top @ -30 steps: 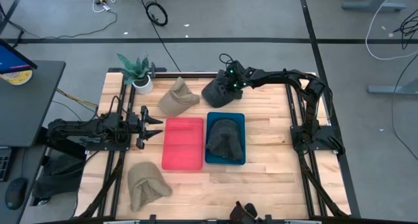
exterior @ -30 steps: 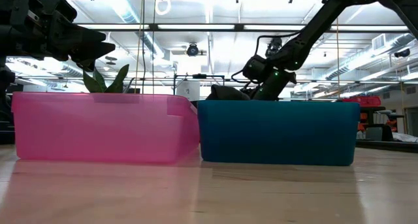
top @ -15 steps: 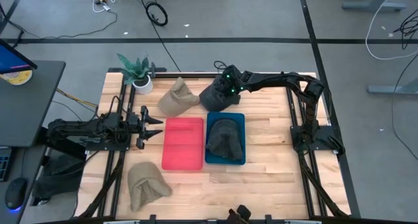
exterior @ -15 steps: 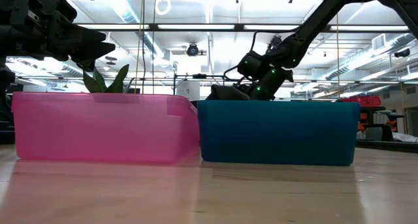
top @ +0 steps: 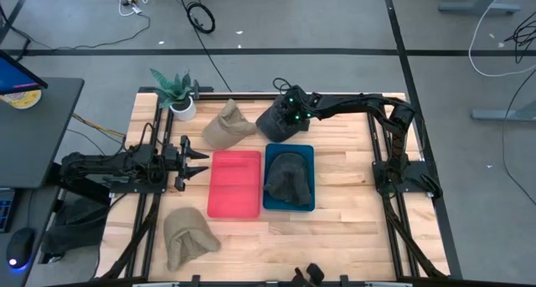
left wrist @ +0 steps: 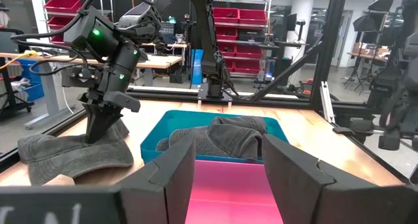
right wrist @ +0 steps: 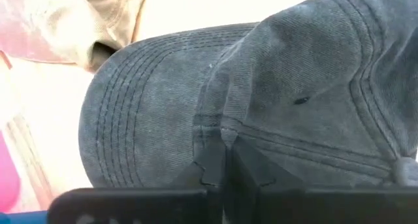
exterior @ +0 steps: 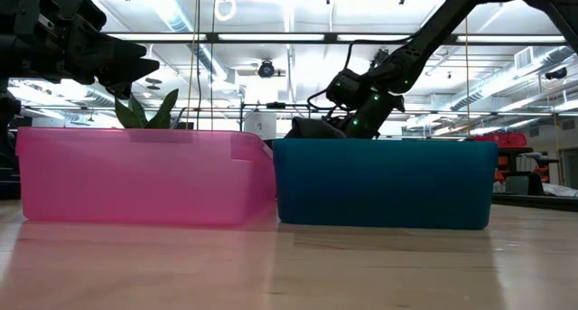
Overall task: Pick & Place hat
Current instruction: Put the black cap into the blue bin
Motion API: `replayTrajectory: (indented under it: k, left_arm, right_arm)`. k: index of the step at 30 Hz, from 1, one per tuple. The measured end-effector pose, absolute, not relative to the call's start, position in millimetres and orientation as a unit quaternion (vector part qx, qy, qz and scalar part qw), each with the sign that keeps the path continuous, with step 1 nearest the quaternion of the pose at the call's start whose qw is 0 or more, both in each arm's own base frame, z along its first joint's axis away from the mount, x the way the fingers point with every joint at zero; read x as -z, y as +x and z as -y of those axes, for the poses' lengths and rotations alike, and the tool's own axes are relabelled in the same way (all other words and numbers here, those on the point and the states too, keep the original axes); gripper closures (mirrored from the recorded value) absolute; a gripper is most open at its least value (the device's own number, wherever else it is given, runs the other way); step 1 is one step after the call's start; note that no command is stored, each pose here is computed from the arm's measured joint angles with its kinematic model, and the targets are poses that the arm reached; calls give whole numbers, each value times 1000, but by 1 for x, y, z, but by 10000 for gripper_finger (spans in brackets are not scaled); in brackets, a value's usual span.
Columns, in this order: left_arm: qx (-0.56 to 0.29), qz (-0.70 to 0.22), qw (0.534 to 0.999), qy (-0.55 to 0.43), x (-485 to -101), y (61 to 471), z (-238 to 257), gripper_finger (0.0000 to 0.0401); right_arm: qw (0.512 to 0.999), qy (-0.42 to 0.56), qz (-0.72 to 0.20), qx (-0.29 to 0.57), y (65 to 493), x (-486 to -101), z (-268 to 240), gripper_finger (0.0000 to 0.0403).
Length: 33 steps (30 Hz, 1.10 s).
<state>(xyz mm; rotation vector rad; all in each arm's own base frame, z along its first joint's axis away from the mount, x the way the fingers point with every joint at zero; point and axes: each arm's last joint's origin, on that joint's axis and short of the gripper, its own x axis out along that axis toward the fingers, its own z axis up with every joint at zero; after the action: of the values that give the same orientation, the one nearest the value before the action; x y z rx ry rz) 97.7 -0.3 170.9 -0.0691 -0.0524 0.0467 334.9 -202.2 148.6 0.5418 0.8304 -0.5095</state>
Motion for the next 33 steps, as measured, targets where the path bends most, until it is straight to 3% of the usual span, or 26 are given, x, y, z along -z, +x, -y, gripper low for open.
replayTrajectory:
  k: [9,18,25,33]
  left_arm:
    - [-23,26,999,-34,-171,98,0,218]
    - [-23,26,999,-34,-171,98,0,218]
    - [-23,26,999,-34,-171,98,0,218]
    - [-23,26,999,-34,-171,98,0,218]
  right_arm:
    - [855,243,-388,243,331,-161,202,398]
    - [876,220,-360,234,317,-215,185,399]
    - [908,177,-332,186,307,-266,144,400]
    - [926,90,-360,70,289,-302,72,401]
